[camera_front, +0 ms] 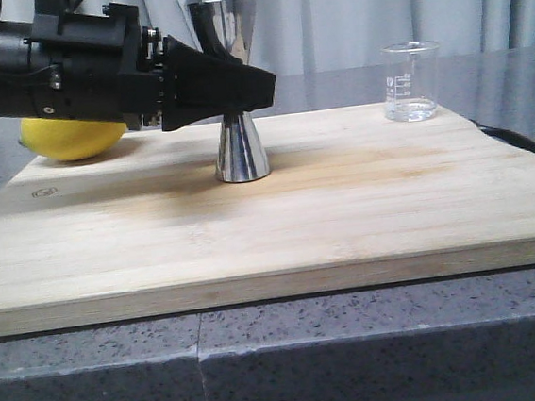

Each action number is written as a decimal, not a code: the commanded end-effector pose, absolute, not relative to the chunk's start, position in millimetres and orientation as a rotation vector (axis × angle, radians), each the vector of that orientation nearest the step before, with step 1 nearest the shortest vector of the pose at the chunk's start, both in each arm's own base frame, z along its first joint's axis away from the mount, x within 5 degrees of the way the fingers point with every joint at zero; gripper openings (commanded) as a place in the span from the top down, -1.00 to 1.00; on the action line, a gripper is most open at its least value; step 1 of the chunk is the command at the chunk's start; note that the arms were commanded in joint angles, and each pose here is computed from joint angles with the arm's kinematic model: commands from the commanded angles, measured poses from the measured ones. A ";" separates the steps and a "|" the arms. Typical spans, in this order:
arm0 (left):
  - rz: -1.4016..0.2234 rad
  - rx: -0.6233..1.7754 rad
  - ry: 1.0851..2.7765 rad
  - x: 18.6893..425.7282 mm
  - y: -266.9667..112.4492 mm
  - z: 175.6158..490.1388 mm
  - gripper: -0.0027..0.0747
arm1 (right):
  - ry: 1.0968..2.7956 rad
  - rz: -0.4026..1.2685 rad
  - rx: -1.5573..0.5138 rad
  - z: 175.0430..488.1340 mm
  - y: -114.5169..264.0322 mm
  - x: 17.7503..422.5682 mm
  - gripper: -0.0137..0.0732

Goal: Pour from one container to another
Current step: 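Lower the jigger onto the board and open the left gripper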

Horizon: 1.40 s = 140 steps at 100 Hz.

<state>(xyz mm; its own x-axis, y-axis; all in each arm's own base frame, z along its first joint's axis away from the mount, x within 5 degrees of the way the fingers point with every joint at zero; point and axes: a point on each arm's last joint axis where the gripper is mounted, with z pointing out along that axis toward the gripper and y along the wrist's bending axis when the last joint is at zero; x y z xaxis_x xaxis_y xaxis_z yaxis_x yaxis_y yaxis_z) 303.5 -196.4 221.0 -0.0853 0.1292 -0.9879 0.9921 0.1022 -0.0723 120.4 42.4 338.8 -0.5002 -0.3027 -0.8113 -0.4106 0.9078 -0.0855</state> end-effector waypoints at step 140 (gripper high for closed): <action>-0.356 0.897 2.036 161.3 -87.5 388.6 -0.55 | 2.173 0.137 -0.405 343.9 37.2 118.2 -0.78</action>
